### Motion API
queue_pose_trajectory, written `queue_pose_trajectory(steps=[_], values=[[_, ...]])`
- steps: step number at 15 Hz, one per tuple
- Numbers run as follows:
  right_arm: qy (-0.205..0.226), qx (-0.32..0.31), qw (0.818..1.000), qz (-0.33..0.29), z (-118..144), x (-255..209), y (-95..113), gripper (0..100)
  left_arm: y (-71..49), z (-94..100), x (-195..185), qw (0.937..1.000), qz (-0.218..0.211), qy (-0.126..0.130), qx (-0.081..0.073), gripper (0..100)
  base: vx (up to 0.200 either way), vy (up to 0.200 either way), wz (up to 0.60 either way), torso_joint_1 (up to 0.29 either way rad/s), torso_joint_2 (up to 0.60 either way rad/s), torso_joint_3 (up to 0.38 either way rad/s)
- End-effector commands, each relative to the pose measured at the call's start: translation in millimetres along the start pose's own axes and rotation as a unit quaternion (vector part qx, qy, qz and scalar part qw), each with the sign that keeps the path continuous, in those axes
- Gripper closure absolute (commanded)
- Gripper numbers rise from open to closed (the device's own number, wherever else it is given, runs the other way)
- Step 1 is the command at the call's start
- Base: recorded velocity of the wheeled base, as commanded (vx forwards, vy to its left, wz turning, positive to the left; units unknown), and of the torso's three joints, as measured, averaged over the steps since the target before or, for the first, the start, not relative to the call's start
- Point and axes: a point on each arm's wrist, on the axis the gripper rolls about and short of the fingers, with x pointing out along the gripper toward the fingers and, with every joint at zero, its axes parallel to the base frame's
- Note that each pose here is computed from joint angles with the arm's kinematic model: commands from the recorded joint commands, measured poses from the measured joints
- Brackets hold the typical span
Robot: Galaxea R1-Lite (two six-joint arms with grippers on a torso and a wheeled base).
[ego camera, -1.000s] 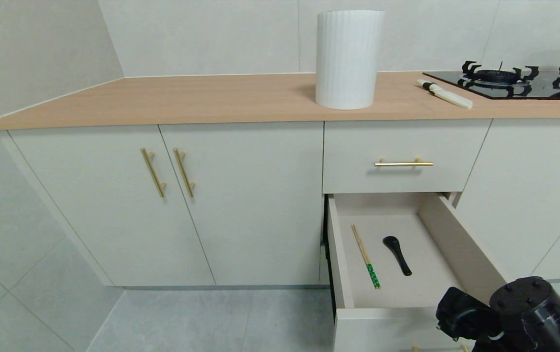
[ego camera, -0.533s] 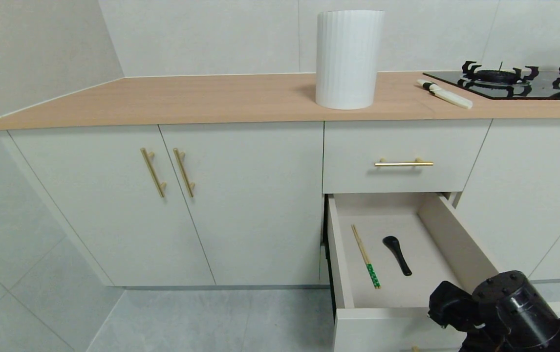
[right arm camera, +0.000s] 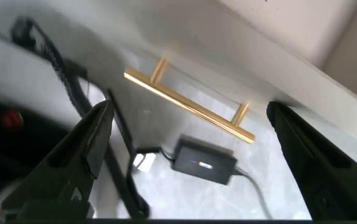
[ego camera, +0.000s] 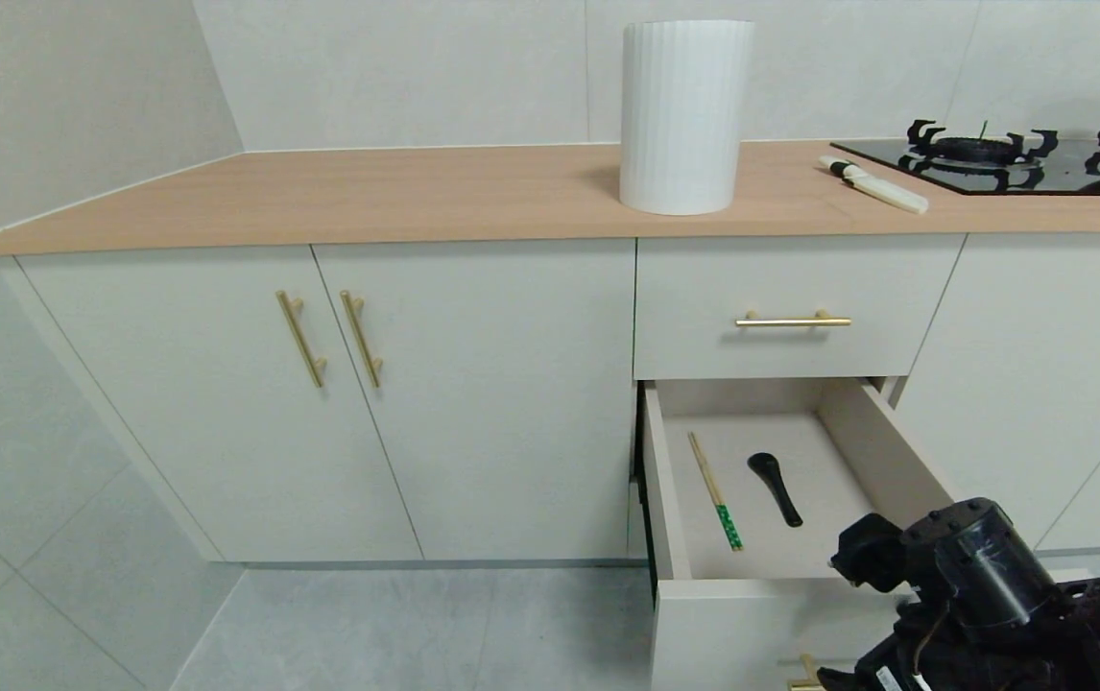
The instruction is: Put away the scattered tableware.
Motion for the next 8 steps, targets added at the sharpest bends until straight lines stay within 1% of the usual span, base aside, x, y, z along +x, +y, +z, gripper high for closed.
queue_pose_trajectory(steps=[1,4,8], values=[[-0.004,0.019,1.0,-0.014,7,9,-3,0,0.0,0.0,0,1.0,0.0,0.0,0.0,0,0.0,0.0,0.0,0.0,0.0,0.0],[-0.031,0.055,0.997,-0.044,16,27,-12,0,0.0,0.0,0,1.0,0.0,0.0,0.0,0,0.0,0.0,0.0,0.0,0.0,0.0],[-0.08,0.094,0.99,-0.072,24,58,-26,0,0.0,0.0,0,1.0,0.0,0.0,0.0,0,0.0,0.0,0.0,0.0,0.0,0.0]])
